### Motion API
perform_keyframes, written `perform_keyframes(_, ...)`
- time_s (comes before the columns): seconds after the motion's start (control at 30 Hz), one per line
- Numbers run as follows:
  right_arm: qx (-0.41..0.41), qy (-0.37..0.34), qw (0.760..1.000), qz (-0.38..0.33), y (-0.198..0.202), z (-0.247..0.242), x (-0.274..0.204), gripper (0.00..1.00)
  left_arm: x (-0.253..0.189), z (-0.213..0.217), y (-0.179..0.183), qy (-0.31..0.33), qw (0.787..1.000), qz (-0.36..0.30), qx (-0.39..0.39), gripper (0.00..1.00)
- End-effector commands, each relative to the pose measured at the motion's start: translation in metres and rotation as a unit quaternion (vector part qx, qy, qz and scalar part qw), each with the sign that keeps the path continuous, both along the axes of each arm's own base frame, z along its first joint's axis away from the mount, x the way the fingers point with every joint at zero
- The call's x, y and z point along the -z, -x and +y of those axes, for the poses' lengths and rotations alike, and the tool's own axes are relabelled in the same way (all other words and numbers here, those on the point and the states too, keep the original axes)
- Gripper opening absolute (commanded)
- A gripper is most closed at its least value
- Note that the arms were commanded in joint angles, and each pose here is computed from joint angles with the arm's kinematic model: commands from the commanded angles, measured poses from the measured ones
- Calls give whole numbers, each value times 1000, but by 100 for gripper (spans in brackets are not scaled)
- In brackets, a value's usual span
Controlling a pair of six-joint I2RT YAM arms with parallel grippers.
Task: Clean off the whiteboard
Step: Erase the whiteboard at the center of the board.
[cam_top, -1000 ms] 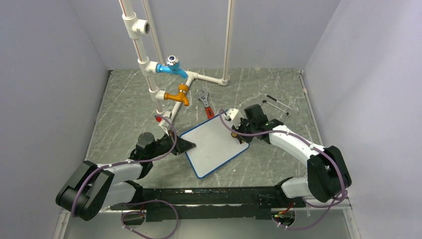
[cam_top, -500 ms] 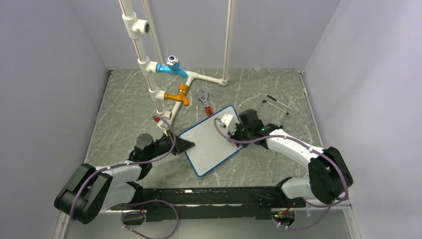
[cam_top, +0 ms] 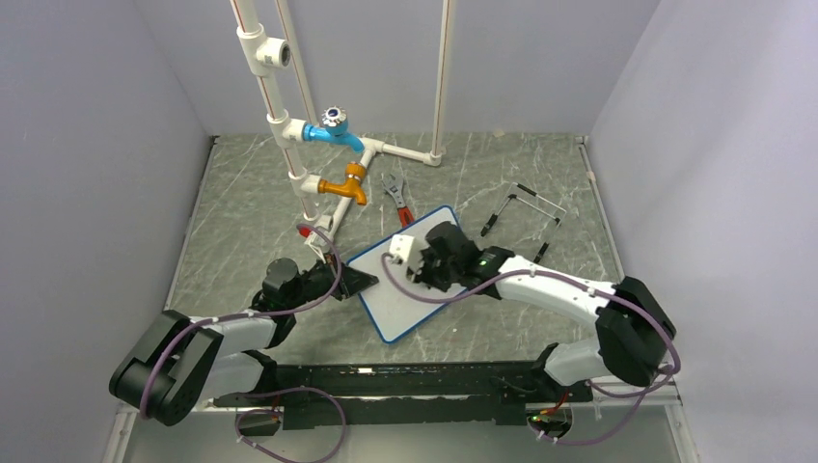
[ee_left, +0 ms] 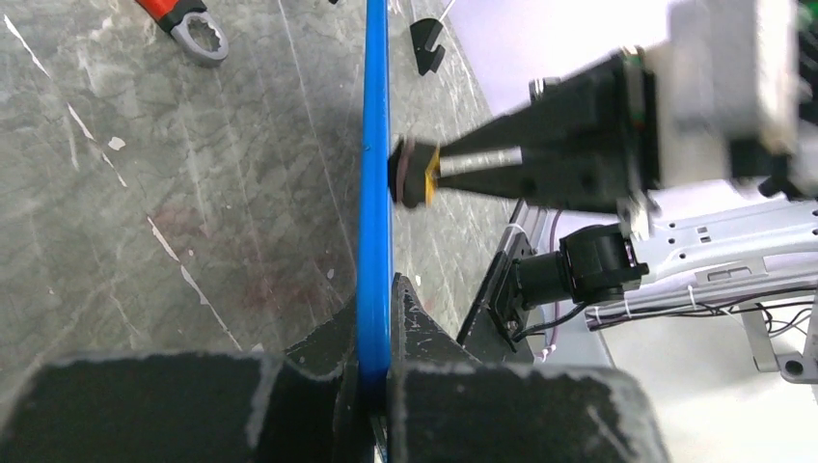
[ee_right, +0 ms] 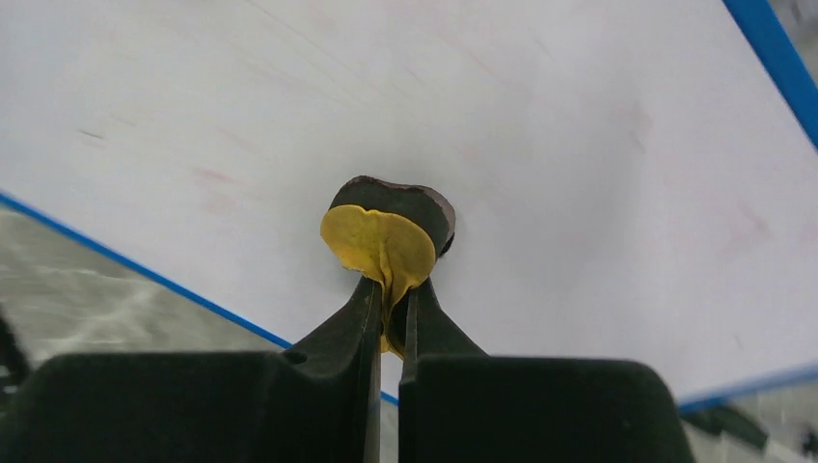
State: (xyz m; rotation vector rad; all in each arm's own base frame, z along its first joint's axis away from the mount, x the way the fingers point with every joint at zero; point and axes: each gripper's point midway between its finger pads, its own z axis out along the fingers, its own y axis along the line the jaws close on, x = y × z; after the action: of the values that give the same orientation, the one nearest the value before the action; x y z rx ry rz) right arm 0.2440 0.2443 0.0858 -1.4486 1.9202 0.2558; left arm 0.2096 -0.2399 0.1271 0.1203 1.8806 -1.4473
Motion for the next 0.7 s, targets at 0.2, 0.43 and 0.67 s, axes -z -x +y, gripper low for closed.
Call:
perform_keyframes(0.2, -185, 5, 981, 66, 80, 77, 13, 0, -64, -7, -2, 71, 993, -93, 12, 0)
perform_keyframes(0.43, -115, 57, 992, 1, 40, 32, 20, 0, -63, -7, 0, 72, 993, -94, 15, 0)
perform_keyframes(0.67, 81, 5, 995, -54, -52, -18, -24, 0, -63, -10, 6, 67, 992, -99, 38, 0)
